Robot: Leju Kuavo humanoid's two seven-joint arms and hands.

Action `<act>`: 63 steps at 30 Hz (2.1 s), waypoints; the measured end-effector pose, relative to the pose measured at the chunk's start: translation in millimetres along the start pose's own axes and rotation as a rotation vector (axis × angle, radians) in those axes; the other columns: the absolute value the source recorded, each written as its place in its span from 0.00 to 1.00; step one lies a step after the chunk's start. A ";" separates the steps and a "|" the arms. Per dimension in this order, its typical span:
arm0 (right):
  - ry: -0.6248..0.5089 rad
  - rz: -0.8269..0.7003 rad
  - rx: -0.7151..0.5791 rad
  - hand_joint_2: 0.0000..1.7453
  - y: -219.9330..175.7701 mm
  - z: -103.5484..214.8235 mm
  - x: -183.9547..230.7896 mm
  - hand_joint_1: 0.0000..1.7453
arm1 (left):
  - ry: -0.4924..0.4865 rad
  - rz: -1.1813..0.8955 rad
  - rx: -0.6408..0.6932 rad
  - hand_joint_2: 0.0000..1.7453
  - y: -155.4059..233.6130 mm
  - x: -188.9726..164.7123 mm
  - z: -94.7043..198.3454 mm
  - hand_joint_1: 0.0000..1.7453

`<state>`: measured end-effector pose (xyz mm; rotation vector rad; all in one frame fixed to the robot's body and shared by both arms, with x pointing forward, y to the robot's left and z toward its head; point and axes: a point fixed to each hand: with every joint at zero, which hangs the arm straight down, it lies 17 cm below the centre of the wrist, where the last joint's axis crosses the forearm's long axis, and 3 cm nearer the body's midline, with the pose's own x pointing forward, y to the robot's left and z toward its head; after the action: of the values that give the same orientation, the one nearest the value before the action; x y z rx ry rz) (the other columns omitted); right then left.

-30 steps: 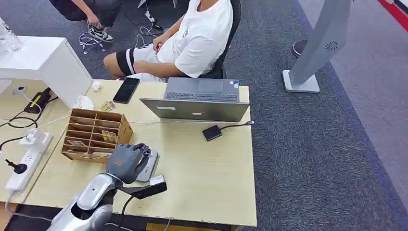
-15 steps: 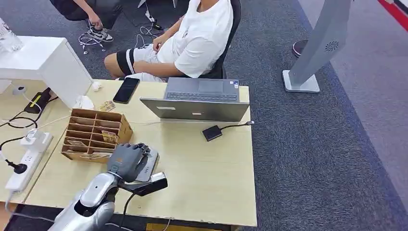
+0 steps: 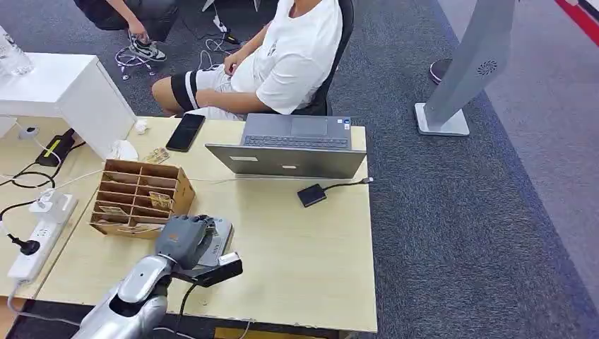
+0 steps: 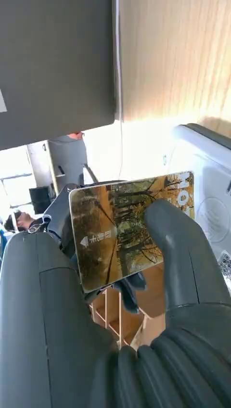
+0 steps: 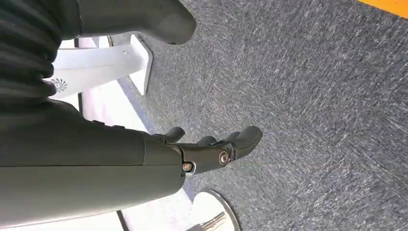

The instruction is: Pass the card to the sensor for recognition and then transmit it.

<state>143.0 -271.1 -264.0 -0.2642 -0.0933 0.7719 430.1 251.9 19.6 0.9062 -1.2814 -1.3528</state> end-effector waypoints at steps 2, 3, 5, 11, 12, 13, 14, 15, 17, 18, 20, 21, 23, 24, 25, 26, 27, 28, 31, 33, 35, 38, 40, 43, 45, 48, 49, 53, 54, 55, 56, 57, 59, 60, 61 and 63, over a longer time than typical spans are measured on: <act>0.002 0.003 -0.001 1.00 -0.1 0.0 -0.3 0.00 | 0.004 0.000 -0.008 1.00 -2.8 -1.1 0.4 1.00; 0.002 0.004 -0.001 1.00 -0.1 0.0 -0.3 0.00 | 0.005 -0.001 -0.011 1.00 -4.2 -1.6 0.7 1.00; 0.002 0.004 -0.001 1.00 -0.2 0.0 -0.3 0.00 | 0.007 0.000 -0.014 1.00 -5.5 -2.2 0.6 1.00; 0.003 0.008 -0.002 1.00 -0.4 0.0 -0.4 0.00 | 0.013 0.001 -0.018 1.00 -7.2 -4.0 0.4 1.00; 0.003 0.010 -0.003 1.00 -0.5 0.0 -0.6 0.00 | 0.014 0.001 -0.021 1.00 -7.7 -4.5 0.5 1.00; 0.003 0.015 -0.003 1.00 -0.6 0.0 -0.7 0.00 | 0.015 0.001 -0.022 1.00 -8.3 -4.7 0.4 1.00; 0.004 0.017 -0.004 1.00 -0.7 0.0 -0.8 0.00 | 0.017 0.001 -0.027 1.00 -9.5 -5.4 0.3 1.00; 0.004 0.018 -0.003 1.00 -0.6 0.0 -0.8 0.00 | 0.018 0.001 -0.029 1.00 -10.0 -5.7 -0.2 1.00; 0.003 0.019 -0.001 1.00 -0.3 0.1 -0.7 0.00 | 0.020 -0.001 -0.037 1.00 -11.4 -6.4 -1.1 1.00; 0.003 0.019 0.000 1.00 -0.2 0.1 -0.7 0.00 | 0.021 -0.001 -0.039 1.00 -11.8 -7.0 -1.4 1.00; 0.003 0.019 0.000 1.00 -0.1 0.1 -0.6 0.00 | 0.023 -0.003 -0.041 1.00 -12.2 -8.1 -2.1 1.00; 0.003 0.019 0.000 1.00 -0.2 0.1 -0.6 0.00 | 0.024 -0.003 -0.042 1.00 -12.0 -8.2 -2.5 1.00; 0.001 0.019 -0.001 1.00 -0.5 0.1 -0.1 0.00 | 0.024 -0.004 -0.042 1.00 -11.6 -8.5 -3.3 1.00; 0.001 0.020 -0.001 1.00 -0.7 0.1 0.1 0.00 | 0.024 -0.003 -0.042 1.00 -11.0 -8.5 -4.2 1.00; 0.001 0.019 -0.002 1.00 -1.1 0.2 0.5 0.00 | 0.026 -0.003 -0.043 1.00 -11.1 -8.7 -4.9 1.00; 0.000 0.019 -0.002 1.00 -1.4 0.2 0.8 0.00 | 0.026 -0.003 -0.042 1.00 -10.8 -8.6 -5.5 1.00; 0.000 0.019 -0.002 1.00 -1.5 0.2 0.8 0.00 | 0.026 -0.003 -0.042 1.00 -10.6 -8.6 -5.7 1.00; 0.000 0.019 -0.002 1.00 -1.5 0.2 0.9 0.00 | 0.025 -0.003 -0.042 1.00 -10.3 -8.3 -6.0 1.00; 0.000 0.019 -0.002 1.00 -1.6 0.2 1.0 0.00 | 0.027 -0.003 -0.043 1.00 -10.9 -8.8 -6.1 1.00; 0.000 0.019 -0.003 1.00 -1.8 0.2 1.1 0.00 | 0.027 -0.003 -0.044 1.00 -11.2 -8.9 -6.2 1.00; -0.001 0.019 -0.003 1.00 -1.9 0.2 1.2 0.00 | 0.028 -0.003 -0.045 1.00 -11.5 -8.9 -6.4 1.00; -0.001 0.019 -0.003 1.00 -1.9 0.2 1.2 0.00 | 0.027 -0.001 -0.044 1.00 -11.3 -8.3 -6.9 1.00; -0.001 0.021 -0.001 1.00 -1.6 0.3 1.5 0.00 | 0.025 0.002 -0.034 1.00 -9.4 -7.4 -7.6 1.00; -0.002 0.021 0.001 1.00 -1.2 0.3 1.5 0.00 | 0.000 0.027 0.010 1.00 -0.7 0.2 -9.8 1.00; -0.008 0.020 0.001 1.00 -1.3 0.3 2.5 0.00 | -0.026 0.051 0.068 1.00 14.9 10.0 -12.8 1.00; -0.017 0.019 -0.001 1.00 -1.7 0.3 4.1 0.00 | -0.075 0.079 0.230 1.00 70.7 28.2 -23.1 1.00; -0.021 0.023 -0.002 1.00 -1.8 0.3 4.8 0.00 | -0.092 0.080 0.288 1.00 92.1 32.5 -26.1 1.00; -0.039 0.056 -0.010 1.00 -4.7 0.7 9.7 0.00 | -0.173 0.078 0.549 1.00 200.0 52.3 -32.8 1.00; -0.042 0.061 -0.011 1.00 -6.4 1.0 11.8 0.00 | -0.184 0.079 0.589 1.00 220.6 55.0 -33.6 1.00; -0.044 0.067 -0.012 1.00 -8.0 1.3 13.7 0.00 | -0.194 0.076 0.628 1.00 241.0 57.4 -34.5 1.00; -0.044 0.074 -0.014 1.00 -9.5 1.5 14.9 0.00 | -0.203 0.070 0.665 1.00 260.1 59.6 -35.1 1.00; -0.044 0.081 -0.017 1.00 -11.1 1.6 15.9 0.00 | -0.210 0.062 0.698 1.00 277.5 61.5 -35.9 1.00; -0.044 0.094 -0.018 1.00 -13.8 2.2 18.4 0.00 | -0.218 0.046 0.754 1.00 307.7 63.6 -37.4 1.00; -0.045 0.098 -0.019 1.00 -15.0 2.4 19.7 0.00 | -0.219 0.042 0.778 1.00 320.1 64.1 -37.5 1.00; -0.046 0.100 -0.022 1.00 -16.1 2.7 21.1 0.00 | -0.222 0.037 0.803 1.00 332.3 65.2 -37.1 1.00; -0.047 0.104 -0.024 1.00 -17.7 3.1 23.4 0.00 | -0.225 0.032 0.845 1.00 352.9 67.2 -36.0 1.00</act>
<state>171.1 -266.3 -256.6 -0.2758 -0.1343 0.8808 512.4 209.1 368.6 1.3006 -2.0966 -0.8785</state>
